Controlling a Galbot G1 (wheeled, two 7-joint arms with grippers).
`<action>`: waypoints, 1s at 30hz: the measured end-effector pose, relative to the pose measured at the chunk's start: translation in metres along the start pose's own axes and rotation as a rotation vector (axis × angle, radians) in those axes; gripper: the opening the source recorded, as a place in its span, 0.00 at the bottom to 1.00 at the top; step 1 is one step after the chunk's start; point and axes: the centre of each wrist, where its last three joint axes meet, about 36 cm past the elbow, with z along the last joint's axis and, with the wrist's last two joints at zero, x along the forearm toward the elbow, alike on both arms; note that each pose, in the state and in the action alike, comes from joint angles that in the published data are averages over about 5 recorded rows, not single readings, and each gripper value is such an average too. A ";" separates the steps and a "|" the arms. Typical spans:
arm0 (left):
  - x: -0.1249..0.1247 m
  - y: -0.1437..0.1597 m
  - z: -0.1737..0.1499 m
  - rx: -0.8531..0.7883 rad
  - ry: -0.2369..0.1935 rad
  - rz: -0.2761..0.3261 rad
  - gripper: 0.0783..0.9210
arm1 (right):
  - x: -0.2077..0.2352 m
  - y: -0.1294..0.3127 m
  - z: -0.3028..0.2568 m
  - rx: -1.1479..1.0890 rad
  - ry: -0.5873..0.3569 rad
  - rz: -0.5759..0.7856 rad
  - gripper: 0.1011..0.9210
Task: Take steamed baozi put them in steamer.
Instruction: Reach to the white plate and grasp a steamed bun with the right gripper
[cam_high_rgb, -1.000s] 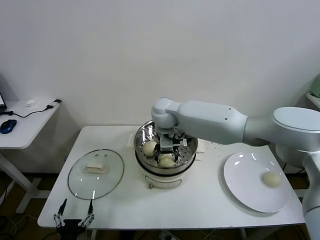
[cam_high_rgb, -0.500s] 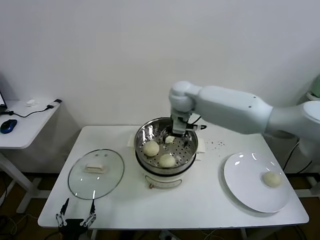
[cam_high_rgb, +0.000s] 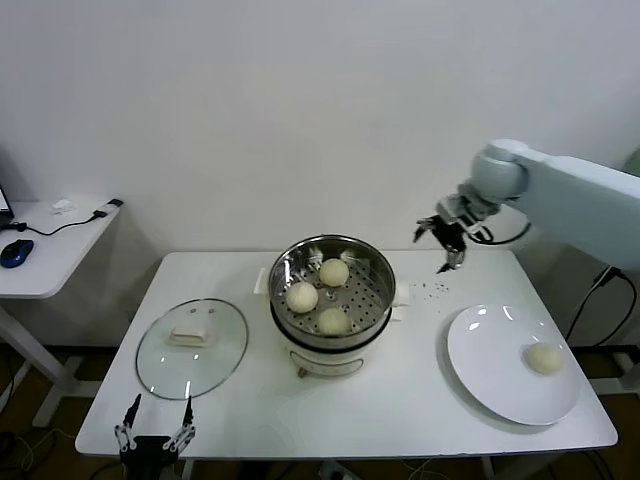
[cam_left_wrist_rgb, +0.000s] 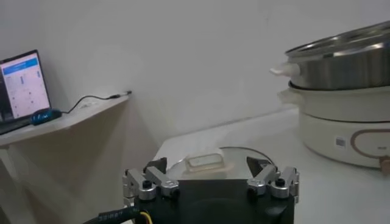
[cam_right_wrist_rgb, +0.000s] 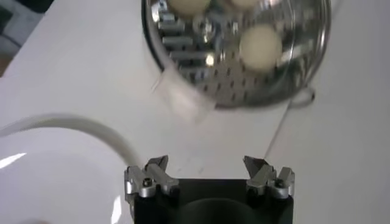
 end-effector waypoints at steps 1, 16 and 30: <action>0.000 0.000 0.000 0.000 -0.001 0.000 0.88 | -0.002 0.008 0.012 -0.039 0.006 -0.008 0.88; 0.004 -0.001 0.001 -0.005 0.007 0.006 0.88 | -0.061 0.127 0.131 -0.368 0.089 -0.129 0.88; 0.004 -0.002 0.003 0.000 0.022 0.003 0.88 | -0.108 0.170 0.167 -0.415 0.170 -0.176 0.88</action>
